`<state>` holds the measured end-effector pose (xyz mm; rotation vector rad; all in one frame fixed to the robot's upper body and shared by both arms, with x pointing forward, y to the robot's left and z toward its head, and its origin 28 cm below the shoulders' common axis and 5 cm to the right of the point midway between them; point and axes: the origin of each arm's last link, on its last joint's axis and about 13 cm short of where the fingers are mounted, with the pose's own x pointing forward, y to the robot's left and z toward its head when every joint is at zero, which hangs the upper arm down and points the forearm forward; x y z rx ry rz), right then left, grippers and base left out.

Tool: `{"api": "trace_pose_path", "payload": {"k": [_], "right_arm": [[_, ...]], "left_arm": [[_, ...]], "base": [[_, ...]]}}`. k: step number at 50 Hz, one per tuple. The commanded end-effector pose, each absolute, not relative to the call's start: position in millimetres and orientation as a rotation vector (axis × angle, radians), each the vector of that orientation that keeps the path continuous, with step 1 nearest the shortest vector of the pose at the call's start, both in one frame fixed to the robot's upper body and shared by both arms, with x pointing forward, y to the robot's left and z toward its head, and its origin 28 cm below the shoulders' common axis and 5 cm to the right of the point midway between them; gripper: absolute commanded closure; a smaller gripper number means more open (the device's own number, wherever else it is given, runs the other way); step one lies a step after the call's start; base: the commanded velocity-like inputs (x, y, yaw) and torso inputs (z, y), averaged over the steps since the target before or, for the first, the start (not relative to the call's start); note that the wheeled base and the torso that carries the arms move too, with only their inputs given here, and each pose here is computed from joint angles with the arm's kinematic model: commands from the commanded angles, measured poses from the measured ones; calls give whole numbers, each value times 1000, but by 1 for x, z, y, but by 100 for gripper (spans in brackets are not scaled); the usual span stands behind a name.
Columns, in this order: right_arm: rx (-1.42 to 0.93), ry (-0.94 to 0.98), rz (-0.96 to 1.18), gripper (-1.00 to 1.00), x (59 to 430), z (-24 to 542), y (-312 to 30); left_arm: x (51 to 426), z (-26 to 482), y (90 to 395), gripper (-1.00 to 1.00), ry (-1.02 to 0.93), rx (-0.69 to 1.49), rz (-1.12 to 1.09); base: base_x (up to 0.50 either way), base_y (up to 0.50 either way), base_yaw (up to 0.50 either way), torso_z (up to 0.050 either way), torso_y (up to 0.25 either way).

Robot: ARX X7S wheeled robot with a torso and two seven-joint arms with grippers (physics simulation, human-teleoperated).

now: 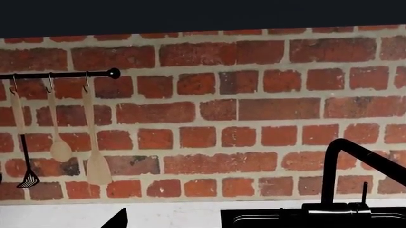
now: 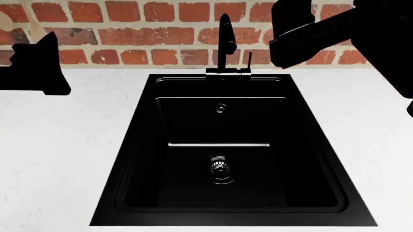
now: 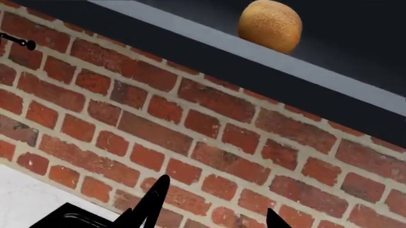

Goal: Pick the kiwi from the counter and place it in the cabinet.

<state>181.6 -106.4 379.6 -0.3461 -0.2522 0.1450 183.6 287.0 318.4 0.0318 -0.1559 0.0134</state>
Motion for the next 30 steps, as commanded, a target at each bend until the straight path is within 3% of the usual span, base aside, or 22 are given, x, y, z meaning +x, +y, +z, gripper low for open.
{"api": "trace_pose_path", "payload": {"k": [1,30], "right_arm": [[-344,-216,145,-100,182,368,-108],[-316,-173,198,-100,196,344,-103]], "left_arm": [[184,319,287,-100,-154,38,11],[184,317,280,-100,-144,99,-36]], "base": [[0,0,0,0,0],[0,0,0,0,0]]}}
